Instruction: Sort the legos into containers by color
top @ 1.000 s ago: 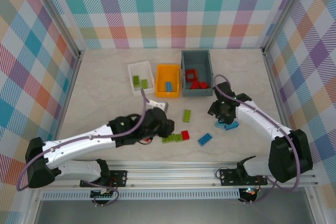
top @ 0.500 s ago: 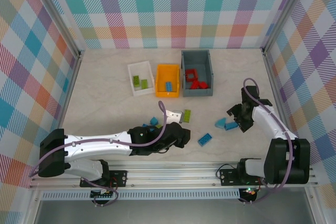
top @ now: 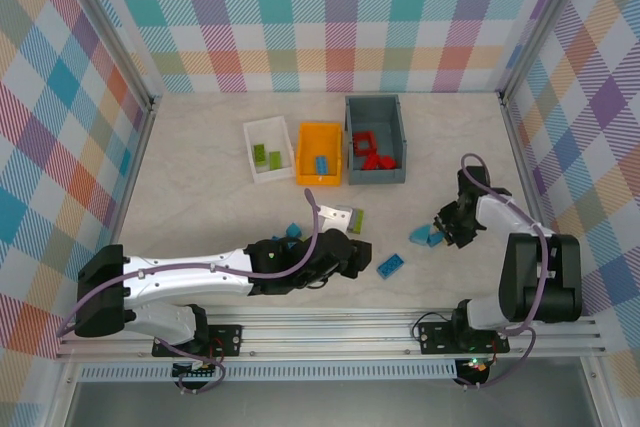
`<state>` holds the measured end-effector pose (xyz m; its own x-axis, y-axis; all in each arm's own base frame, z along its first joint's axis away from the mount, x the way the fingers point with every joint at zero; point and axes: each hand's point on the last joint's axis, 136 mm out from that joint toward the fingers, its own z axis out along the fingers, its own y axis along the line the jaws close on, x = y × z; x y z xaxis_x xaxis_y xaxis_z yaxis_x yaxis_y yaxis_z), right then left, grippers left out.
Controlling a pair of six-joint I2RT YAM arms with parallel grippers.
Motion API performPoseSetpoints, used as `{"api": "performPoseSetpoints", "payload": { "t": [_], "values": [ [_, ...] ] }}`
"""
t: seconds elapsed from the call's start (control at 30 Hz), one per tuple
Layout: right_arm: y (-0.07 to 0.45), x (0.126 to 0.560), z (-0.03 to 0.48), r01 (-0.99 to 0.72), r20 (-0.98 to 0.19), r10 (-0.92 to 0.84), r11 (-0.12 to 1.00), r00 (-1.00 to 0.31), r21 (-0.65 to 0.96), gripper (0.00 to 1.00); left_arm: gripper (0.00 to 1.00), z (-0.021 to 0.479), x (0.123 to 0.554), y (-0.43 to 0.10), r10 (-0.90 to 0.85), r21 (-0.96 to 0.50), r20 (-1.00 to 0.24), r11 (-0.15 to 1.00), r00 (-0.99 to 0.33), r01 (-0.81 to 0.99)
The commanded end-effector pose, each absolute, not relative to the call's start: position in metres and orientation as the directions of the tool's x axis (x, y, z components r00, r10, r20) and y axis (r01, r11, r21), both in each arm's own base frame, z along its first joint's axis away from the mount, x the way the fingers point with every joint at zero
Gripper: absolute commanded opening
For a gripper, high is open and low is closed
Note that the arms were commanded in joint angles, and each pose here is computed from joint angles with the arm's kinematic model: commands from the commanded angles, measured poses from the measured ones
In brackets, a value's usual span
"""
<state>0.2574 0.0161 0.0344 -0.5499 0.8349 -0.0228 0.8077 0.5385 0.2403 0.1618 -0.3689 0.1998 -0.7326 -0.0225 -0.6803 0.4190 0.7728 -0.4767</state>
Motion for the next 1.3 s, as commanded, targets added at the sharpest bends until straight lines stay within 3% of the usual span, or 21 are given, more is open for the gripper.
{"api": "performPoseSetpoints", "payload": {
  "t": [0.0, 0.1, 0.17, 0.33, 0.6, 0.83, 1.07, 1.27],
  "values": [
    [0.024, 0.28, 0.085, 0.681, -0.217, 0.748, 0.662, -0.627, 0.314, 0.15, 0.38, 0.24, 0.174, -0.346, -0.091, -0.445, -0.738, 0.81, -0.668, 0.382],
    [0.08, 0.308, 0.147, 0.404, -0.432, 0.504, 0.862, -0.747, 0.307, 0.16, 0.4, 0.259, 0.192, -0.308, -0.156, -0.424, -0.756, 0.856, -0.636, 0.294],
    [0.132, 0.322, 0.176, 0.213, -0.511, 0.345, 0.93, -0.787, 0.299, 0.16, 0.4, 0.27, 0.201, -0.281, -0.208, -0.422, -0.764, 0.877, -0.611, 0.229],
    [0.25, 0.351, 0.196, -0.092, -0.556, 0.066, 0.963, -0.828, 0.252, 0.16, 0.4, 0.283, 0.214, -0.212, -0.306, -0.406, -0.782, 0.911, -0.543, 0.071],
    [0.33, 0.428, 0.164, -0.129, -0.505, 0.006, 0.964, -0.863, 0.234, 0.16, 0.4, 0.278, 0.21, -0.161, -0.381, -0.419, -0.778, 0.907, -0.499, -0.04],
    [0.337, 0.471, 0.121, -0.056, -0.419, 0.055, 0.967, -0.906, 0.248, 0.18, 0.4, 0.263, 0.209, -0.166, -0.365, -0.41, -0.763, 0.911, -0.533, -0.038],
    [0.345, 0.485, 0.106, -0.062, -0.362, 0.063, 0.944, -0.93, 0.323, 0.28, 0.4, 0.246, 0.209, -0.18, -0.337, -0.396, -0.743, 0.918, -0.579, -0.026],
    [0.353, 0.486, 0.115, -0.093, -0.36, 0.047, 0.928, -0.932, 0.361, 0.31, 0.4, 0.238, 0.21, -0.187, -0.328, -0.392, -0.734, 0.92, -0.594, -0.023]
  ]
}}
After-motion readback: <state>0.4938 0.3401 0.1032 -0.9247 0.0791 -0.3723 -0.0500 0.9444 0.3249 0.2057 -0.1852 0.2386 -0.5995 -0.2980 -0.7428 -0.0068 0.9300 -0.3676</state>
